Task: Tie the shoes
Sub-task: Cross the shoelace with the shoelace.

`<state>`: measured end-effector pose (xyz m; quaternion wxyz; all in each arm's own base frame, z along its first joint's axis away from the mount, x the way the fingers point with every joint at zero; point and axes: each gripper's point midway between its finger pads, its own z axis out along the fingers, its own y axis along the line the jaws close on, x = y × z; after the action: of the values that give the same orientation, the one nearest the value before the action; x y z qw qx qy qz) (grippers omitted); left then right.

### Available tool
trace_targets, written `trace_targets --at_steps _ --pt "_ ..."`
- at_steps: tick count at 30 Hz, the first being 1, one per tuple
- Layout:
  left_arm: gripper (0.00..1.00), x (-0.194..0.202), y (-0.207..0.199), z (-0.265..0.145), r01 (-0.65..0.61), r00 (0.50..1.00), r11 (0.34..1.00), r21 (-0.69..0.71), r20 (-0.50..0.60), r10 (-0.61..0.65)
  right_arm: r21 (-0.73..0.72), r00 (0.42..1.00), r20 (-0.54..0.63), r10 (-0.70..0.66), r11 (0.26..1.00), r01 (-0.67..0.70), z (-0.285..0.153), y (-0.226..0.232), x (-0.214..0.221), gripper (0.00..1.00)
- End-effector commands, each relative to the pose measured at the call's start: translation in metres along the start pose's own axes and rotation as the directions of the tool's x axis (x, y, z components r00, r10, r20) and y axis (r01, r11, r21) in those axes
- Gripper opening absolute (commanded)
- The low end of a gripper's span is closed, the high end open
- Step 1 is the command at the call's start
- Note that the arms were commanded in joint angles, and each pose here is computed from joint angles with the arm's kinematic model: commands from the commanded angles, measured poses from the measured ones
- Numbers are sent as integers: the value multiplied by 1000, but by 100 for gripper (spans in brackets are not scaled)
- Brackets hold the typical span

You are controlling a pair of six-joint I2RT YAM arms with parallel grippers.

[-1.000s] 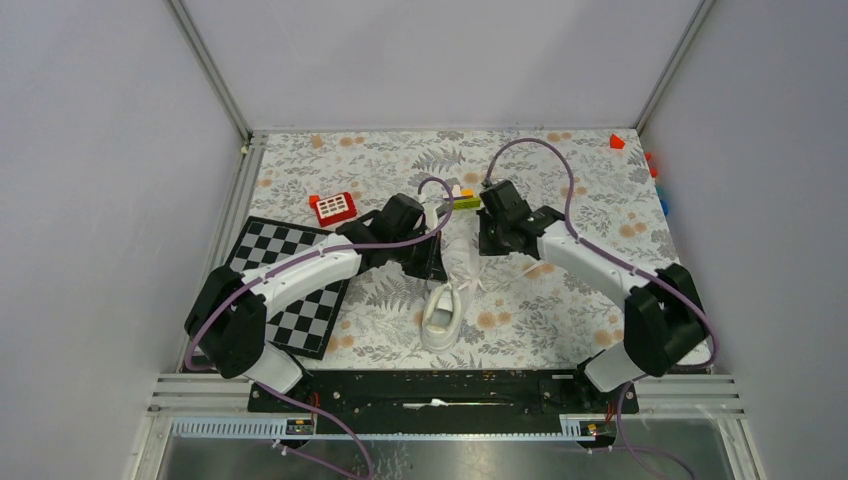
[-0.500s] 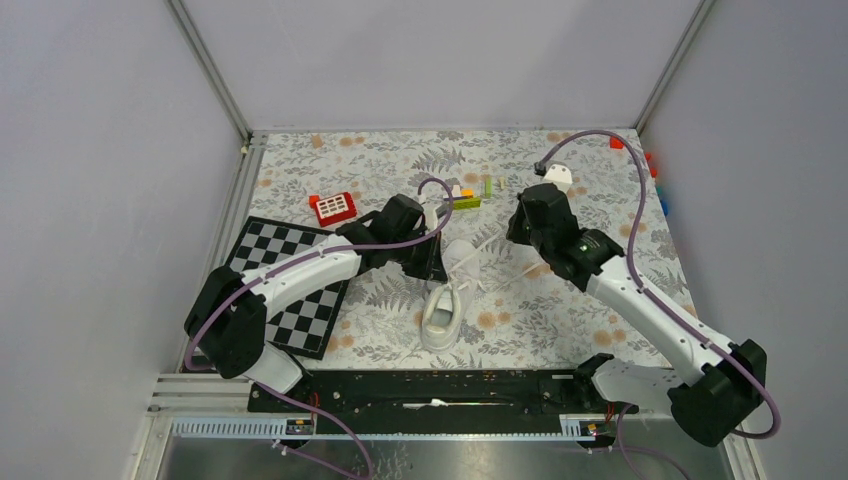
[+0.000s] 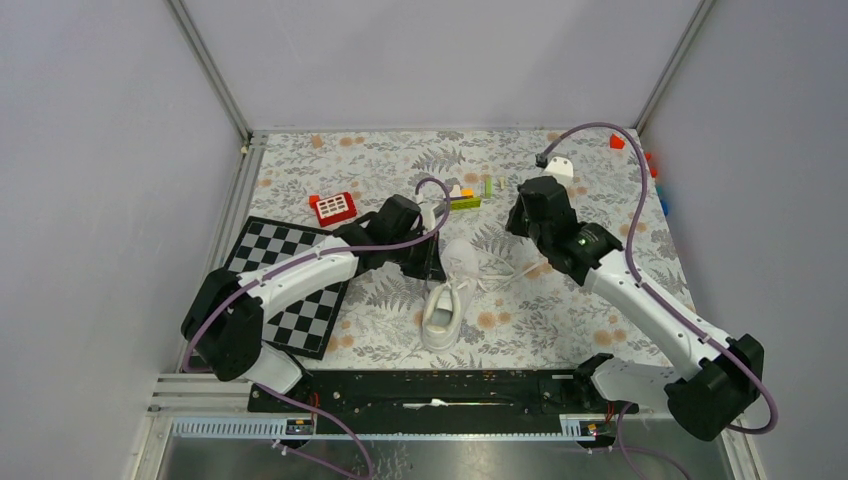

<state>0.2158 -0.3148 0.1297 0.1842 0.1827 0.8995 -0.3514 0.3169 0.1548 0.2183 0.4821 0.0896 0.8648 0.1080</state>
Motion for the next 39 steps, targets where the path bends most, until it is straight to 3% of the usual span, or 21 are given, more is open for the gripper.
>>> trace_targets --at_steps 1,5,8,12,18,21,24,29,32,39 --pt "1 -2 -2 -9 -15 1000 1000 3 26 15 -19 1000 2 -6 1000 6 4 14 -17 2" --pt "12 -6 -4 -11 -17 999 1000 0 41 17 -85 981 -193 3 996 -20 9 26 30 33" --pt "18 -7 -4 -10 -17 999 1000 2 38 17 -171 941 -331 76 975 -140 5 41 71 46" --pt "27 -7 -6 -11 -21 999 1000 8 37 20 -241 885 -446 133 934 -262 -2 54 105 47" --pt "56 -15 -12 -22 -41 997 999 15 71 40 -217 863 -483 151 934 -285 1 52 118 47" --pt "65 -20 -12 -27 -39 995 999 10 89 38 -228 855 -494 155 927 -299 2 59 116 47" --pt "64 -28 -6 -28 2 993 1000 -8 117 -1 -233 855 -495 157 924 -304 4 62 115 47" --pt "46 -47 26 -29 171 971 983 -66 178 -157 -231 849 -508 149 925 -300 6 64 115 47" --pt "43 -56 38 -30 228 955 970 -80 211 -207 -224 840 -522 147 927 -302 6 65 117 47" --pt "43 -47 52 -3 253 967 960 -122 72 -246 -136 827 -532 181 946 -294 10 50 128 45"
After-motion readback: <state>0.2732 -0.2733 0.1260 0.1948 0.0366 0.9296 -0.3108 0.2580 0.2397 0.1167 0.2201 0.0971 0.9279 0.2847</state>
